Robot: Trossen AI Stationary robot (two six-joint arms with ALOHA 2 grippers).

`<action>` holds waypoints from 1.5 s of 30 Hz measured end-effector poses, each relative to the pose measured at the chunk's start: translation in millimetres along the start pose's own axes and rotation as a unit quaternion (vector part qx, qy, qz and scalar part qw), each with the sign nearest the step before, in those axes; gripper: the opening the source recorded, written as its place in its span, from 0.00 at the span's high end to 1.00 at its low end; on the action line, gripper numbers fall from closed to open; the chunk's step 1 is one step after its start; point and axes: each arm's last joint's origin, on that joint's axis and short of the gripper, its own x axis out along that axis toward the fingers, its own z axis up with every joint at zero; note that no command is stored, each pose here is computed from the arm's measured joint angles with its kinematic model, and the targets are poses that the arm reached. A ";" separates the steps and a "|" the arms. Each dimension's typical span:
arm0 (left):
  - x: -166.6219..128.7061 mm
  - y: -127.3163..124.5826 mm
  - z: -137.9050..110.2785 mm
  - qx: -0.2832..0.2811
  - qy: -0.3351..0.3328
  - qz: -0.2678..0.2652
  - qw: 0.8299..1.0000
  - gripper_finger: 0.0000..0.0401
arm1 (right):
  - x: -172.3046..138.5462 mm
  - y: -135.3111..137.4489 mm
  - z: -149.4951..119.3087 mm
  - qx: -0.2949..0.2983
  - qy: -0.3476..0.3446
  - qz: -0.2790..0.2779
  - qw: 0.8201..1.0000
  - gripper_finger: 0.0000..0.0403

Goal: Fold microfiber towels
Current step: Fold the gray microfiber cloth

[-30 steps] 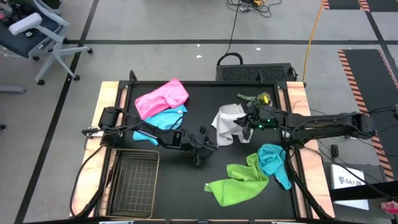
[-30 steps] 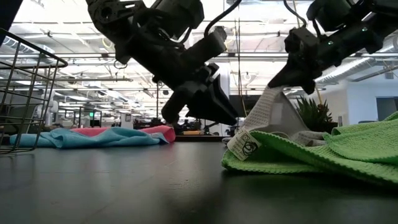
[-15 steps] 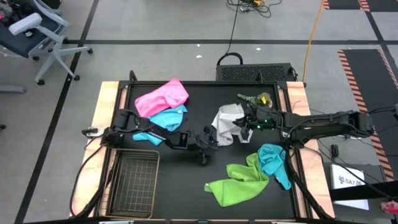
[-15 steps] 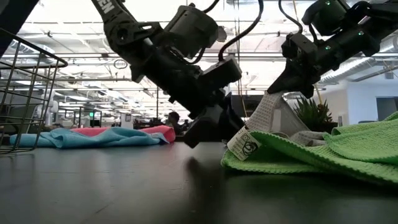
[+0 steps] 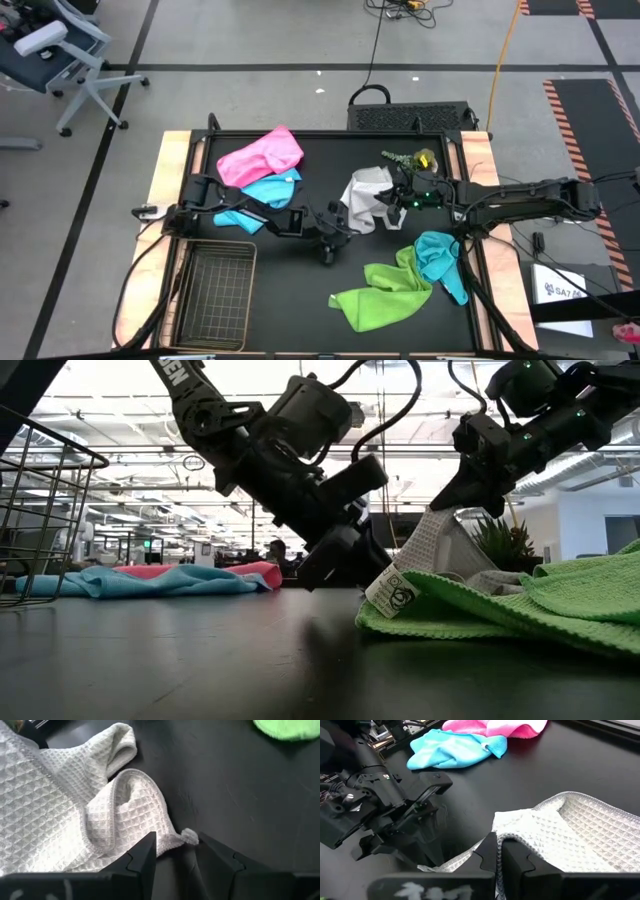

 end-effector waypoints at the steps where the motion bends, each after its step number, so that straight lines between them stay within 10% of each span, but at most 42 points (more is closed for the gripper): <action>1: 0.1 0.5 -0.2 -0.005 0.000 0.000 1.000 0.66 | 0.0 0.0 0.0 -0.001 0.000 0.000 1.000 1.00; 12: 0.1 3.6 3.5 -0.041 -0.022 0.010 0.999 0.67 | 0.0 -0.1 -0.2 -0.004 0.001 0.000 1.000 1.00; 21: -0.3 5.1 8.7 -0.071 -0.053 0.006 0.996 0.98 | 0.0 -0.1 -0.1 -0.002 0.001 -0.001 1.000 1.00; 34: -4.1 10.8 14.7 -0.087 -0.063 0.054 0.993 0.99 | 0.0 -0.8 -1.8 -0.001 0.009 -0.005 1.000 1.00; 45: -64.8 37.3 42.4 -0.058 0.015 0.142 0.988 1.00 | -0.1 -0.8 -1.7 0.000 0.009 -0.005 1.000 1.00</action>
